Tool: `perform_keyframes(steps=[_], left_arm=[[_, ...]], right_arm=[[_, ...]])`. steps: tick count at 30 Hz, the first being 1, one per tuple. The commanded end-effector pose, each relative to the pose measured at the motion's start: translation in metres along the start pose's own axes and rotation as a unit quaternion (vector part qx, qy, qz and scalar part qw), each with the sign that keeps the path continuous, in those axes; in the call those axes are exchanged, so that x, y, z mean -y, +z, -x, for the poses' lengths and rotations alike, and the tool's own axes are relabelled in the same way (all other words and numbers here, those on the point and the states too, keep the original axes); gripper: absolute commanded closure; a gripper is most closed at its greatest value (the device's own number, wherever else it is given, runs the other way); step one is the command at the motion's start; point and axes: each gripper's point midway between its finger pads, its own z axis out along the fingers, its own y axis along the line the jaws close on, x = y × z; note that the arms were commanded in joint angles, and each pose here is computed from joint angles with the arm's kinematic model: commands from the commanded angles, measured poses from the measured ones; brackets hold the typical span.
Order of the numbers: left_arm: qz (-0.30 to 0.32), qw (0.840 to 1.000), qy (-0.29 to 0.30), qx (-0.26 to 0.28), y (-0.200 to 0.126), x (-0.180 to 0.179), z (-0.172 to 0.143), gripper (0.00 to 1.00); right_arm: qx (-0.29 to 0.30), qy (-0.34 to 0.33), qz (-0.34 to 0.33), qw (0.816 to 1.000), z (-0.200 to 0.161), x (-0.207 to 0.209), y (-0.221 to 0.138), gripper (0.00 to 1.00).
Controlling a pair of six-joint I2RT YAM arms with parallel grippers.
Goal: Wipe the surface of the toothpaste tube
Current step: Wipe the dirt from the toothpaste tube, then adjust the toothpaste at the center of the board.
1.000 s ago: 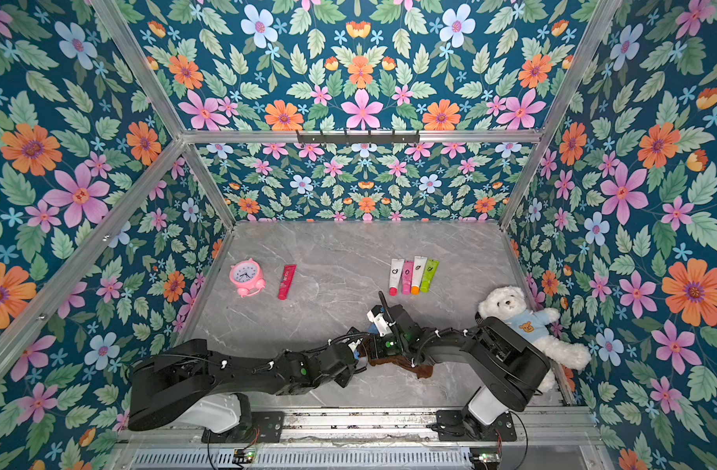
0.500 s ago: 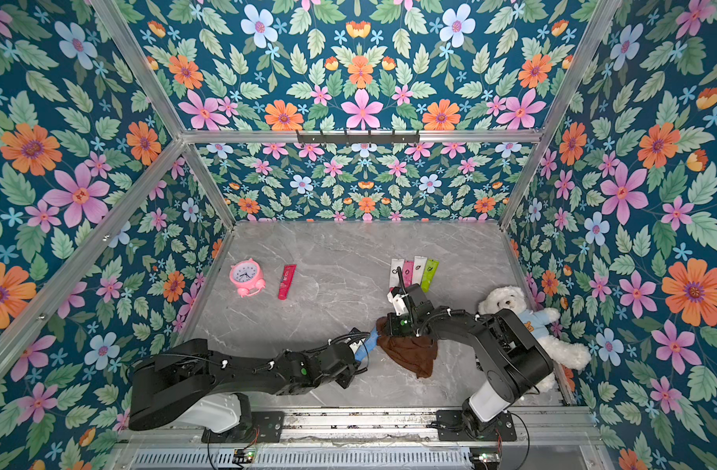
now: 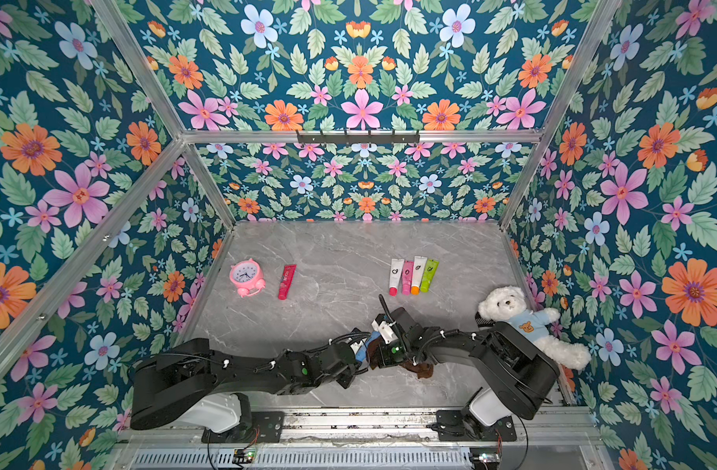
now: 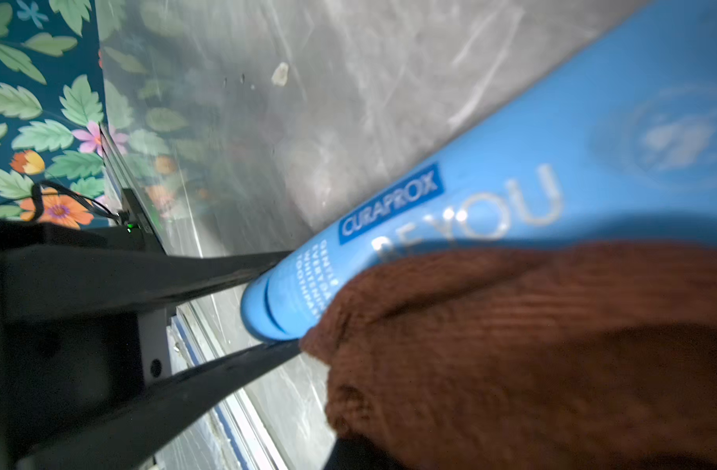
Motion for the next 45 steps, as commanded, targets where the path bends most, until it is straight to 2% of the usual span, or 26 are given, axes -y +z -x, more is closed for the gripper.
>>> perform_keyframes(steps=[1, 4, 7, 16, 18, 19, 22, 24, 26, 32, 35, 39, 42, 45], left_arm=[[-0.005, 1.0, 0.007, -0.007, 0.0, 0.002, -0.002, 1.0], [0.009, 1.0, -0.003, -0.003, -0.003, -0.004, -0.002, 1.0], [0.047, 0.999, -0.023, 0.002, -0.009, -0.02, -0.002, 1.0], [0.13, 0.987, -0.092, -0.018, -0.009, -0.056, -0.011, 0.99], [0.149, 0.982, -0.109, -0.028, -0.008, -0.065, -0.013, 0.92], [0.152, 0.981, -0.117, -0.032, -0.008, -0.066, -0.013, 0.85], [0.123, 0.985, -0.12, -0.029, -0.007, -0.054, -0.001, 0.56], [0.098, 0.988, -0.119, -0.02, -0.008, -0.044, 0.011, 0.45], [0.074, 0.991, -0.111, -0.007, -0.009, -0.035, 0.022, 0.41], [0.04, 0.993, -0.11, 0.035, -0.023, -0.028, 0.045, 0.39], [0.048, 0.983, -0.168, 0.056, -0.031, -0.053, 0.058, 0.41], [0.019, 0.967, -0.248, 0.062, -0.034, -0.087, 0.067, 0.42], [-0.02, 0.962, -0.269, 0.051, -0.033, -0.095, 0.073, 0.44], [-0.067, 0.957, -0.279, 0.036, -0.028, -0.092, 0.076, 0.49]], right_arm=[[0.03, 0.025, -0.022, 0.999, 0.022, 0.021, -0.007, 1.0], [0.058, 0.047, -0.032, 0.997, 0.046, 0.037, -0.022, 1.0], [0.072, 0.04, -0.06, 0.995, 0.057, 0.042, -0.038, 1.0], [0.074, 0.026, -0.086, 0.993, 0.034, 0.039, -0.067, 1.0], [0.074, 0.026, -0.088, 0.993, 0.025, 0.04, -0.07, 1.0], [0.074, 0.025, -0.089, 0.993, 0.021, 0.041, -0.072, 1.0], [0.079, 0.021, -0.082, 0.993, 0.013, 0.04, -0.076, 1.0], [0.087, 0.017, -0.078, 0.993, 0.012, 0.037, -0.079, 1.0], [0.095, 0.014, -0.076, 0.992, 0.013, 0.036, -0.081, 1.0], [0.092, 0.009, -0.069, 0.993, 0.014, 0.035, -0.078, 1.0], [0.096, 0.006, -0.066, 0.993, 0.014, 0.033, -0.079, 1.0], [0.099, 0.003, -0.061, 0.993, 0.013, 0.031, -0.08, 1.0], [0.106, -0.002, -0.056, 0.993, 0.013, 0.029, -0.082, 1.0], [0.109, -0.005, -0.052, 0.993, 0.013, 0.027, -0.083, 1.0]])
